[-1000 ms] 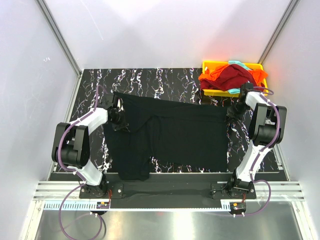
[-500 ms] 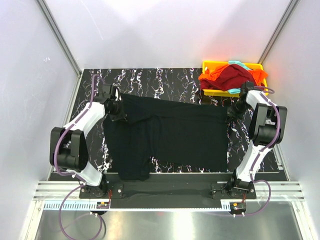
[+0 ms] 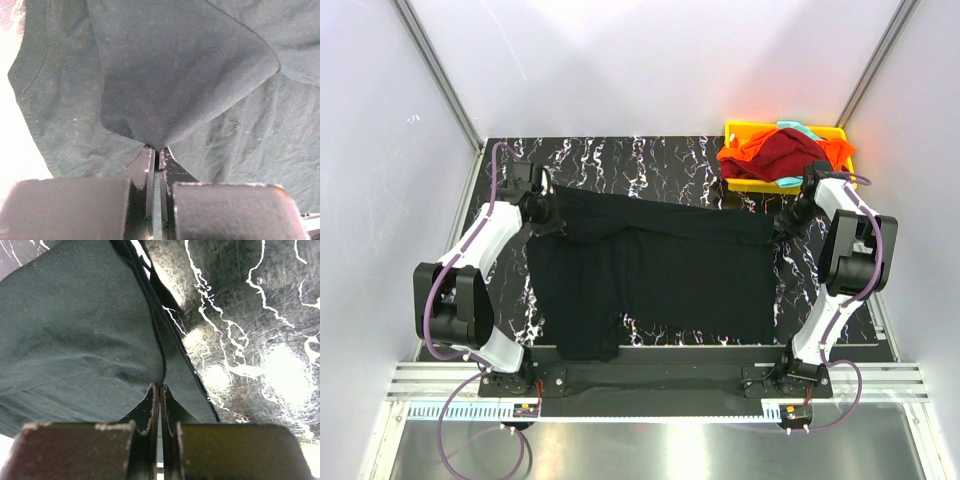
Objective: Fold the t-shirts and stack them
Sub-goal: Fold the tshirt
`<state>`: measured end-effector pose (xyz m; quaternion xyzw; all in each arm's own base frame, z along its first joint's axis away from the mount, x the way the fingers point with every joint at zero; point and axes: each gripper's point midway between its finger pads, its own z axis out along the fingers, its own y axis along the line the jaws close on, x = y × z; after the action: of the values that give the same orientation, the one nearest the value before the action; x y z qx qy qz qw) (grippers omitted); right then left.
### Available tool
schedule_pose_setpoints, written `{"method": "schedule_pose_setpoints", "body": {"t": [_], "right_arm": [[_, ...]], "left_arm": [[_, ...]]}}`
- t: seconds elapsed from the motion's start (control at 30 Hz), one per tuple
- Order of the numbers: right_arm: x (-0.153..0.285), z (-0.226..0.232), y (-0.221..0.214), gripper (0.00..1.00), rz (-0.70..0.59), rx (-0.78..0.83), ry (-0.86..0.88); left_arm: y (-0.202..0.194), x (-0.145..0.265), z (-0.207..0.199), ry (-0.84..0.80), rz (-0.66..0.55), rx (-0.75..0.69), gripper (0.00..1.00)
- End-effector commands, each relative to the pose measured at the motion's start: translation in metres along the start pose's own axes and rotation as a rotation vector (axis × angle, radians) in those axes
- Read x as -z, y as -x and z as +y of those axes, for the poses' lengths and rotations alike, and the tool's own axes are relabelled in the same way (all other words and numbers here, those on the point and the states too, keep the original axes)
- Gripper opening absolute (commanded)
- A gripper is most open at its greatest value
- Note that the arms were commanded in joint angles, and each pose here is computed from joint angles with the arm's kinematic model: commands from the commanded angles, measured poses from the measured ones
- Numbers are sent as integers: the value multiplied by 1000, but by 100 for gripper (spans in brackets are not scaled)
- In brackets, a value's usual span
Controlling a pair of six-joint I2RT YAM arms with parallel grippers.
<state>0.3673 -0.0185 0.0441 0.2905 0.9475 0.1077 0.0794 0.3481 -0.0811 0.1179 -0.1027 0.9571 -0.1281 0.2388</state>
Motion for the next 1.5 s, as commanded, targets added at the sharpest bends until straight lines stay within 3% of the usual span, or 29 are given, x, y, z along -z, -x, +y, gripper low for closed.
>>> {"method": "schedule_pose_setpoints", "body": {"t": [0.0, 0.33, 0.93, 1.0, 1.03, 1.2, 1.23, 1.3, 1.47], "right_arm": [[18, 7, 0, 0, -20, -6, 31], [31, -5, -4, 0, -47, 17, -29], [14, -23, -14, 1, -7, 22, -95], [12, -25, -14, 2, -6, 26, -104], [12, -25, -14, 10, -5, 28, -106], [29, -18, -1, 35, -88, 23, -86], [33, -15, 7, 51, -122, 18, -79], [40, -6, 25, 63, -189, -6, -60], [41, 18, 67, 69, -308, -8, 16]], "left_arm": [[22, 20, -1, 4, -84, -15, 0], [12, 12, -2, -17, -37, -6, 0], [-5, 2, 8, 9, 7, -10, 0], [-5, 3, 7, 4, 7, -10, 4], [-7, 2, 7, 2, 12, -9, 8], [-7, 15, 11, 20, -29, -12, 48], [-4, 17, 14, 39, -46, -10, 51], [9, 24, 12, 45, -90, -11, 55], [42, 26, -3, 8, -154, -2, 55]]}}
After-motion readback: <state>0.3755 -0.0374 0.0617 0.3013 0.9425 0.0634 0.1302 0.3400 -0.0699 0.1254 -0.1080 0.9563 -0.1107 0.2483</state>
